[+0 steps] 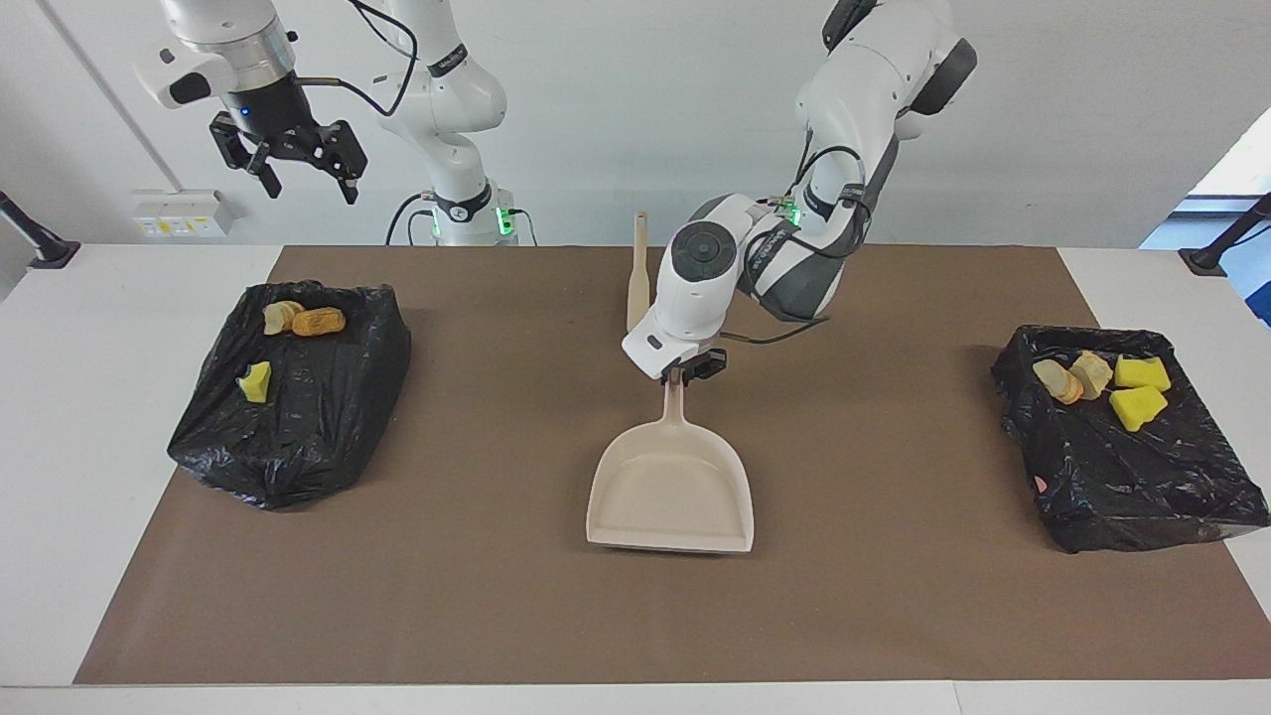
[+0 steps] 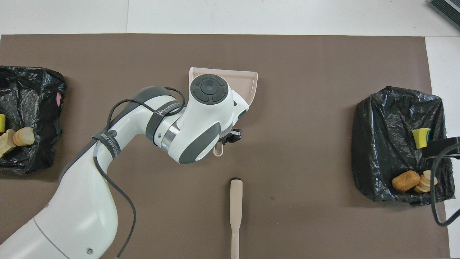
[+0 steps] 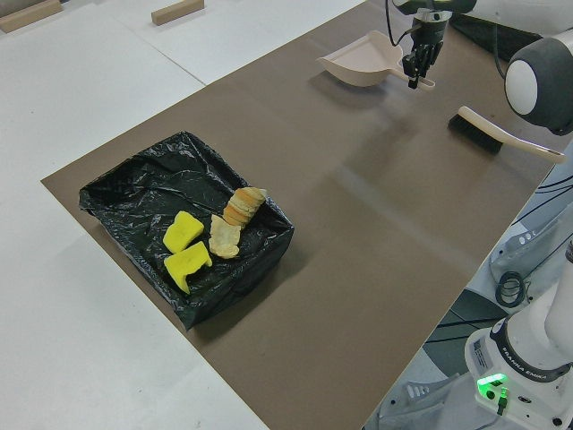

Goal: Sweep and dump trash in bin
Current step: 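Bring the dustpan back over the mat with the left gripper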

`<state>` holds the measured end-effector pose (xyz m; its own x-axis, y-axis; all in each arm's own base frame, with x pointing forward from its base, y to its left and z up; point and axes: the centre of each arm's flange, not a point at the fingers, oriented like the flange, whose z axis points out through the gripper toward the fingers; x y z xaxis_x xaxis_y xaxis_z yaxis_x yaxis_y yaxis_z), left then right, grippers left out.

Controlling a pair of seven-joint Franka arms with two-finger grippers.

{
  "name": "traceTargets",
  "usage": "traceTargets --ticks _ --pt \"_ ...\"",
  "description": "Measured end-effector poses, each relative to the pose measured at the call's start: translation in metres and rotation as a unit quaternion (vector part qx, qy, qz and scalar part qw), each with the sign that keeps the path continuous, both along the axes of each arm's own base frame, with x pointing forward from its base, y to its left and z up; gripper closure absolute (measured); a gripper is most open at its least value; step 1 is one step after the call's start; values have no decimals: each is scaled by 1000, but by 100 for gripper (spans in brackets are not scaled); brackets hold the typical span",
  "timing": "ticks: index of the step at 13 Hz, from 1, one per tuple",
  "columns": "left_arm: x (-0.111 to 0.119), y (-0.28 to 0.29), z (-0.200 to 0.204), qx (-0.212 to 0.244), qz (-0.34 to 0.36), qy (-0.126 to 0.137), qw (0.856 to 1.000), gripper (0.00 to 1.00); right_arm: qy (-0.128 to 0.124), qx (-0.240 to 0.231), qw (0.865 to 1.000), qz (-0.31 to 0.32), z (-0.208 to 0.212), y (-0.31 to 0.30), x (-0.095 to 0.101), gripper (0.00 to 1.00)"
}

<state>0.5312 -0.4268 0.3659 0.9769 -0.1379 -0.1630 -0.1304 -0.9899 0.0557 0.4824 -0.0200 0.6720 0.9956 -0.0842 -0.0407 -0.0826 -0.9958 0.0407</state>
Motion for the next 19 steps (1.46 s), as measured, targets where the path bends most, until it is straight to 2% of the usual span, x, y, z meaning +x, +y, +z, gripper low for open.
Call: traceTargets --ticks 6,8,10,13,14,16,17,19 --pt "-7 -17 -8 -8 -9 3 1000 69 0 0 1000 0 0 0 0 0" --pt "-15 -26 -6 -10 -18 2 1000 66 0 0 1000 0 0 0 0 0" --pt "-24 -37 -5 -10 -25 1 1000 45 0 0 1000 0 0 0 0 0" --pt "-24 -37 -4 -10 -24 0 1000 41 0 0 1000 0 0 0 0 0" --pt "-22 -37 -4 -10 -23 -2 1000 31 0 0 1000 0 0 0 0 0" --pt "-18 -35 3 -10 -22 -11 1000 7 0 0 1000 0 0 0 0 0" --pt "-17 -32 9 -5 -23 -18 1000 0 0 0 1000 0 0 0 0 0" --pt "-14 -18 27 17 -23 -25 999 0 0 0 1000 0 0 0 0 0"
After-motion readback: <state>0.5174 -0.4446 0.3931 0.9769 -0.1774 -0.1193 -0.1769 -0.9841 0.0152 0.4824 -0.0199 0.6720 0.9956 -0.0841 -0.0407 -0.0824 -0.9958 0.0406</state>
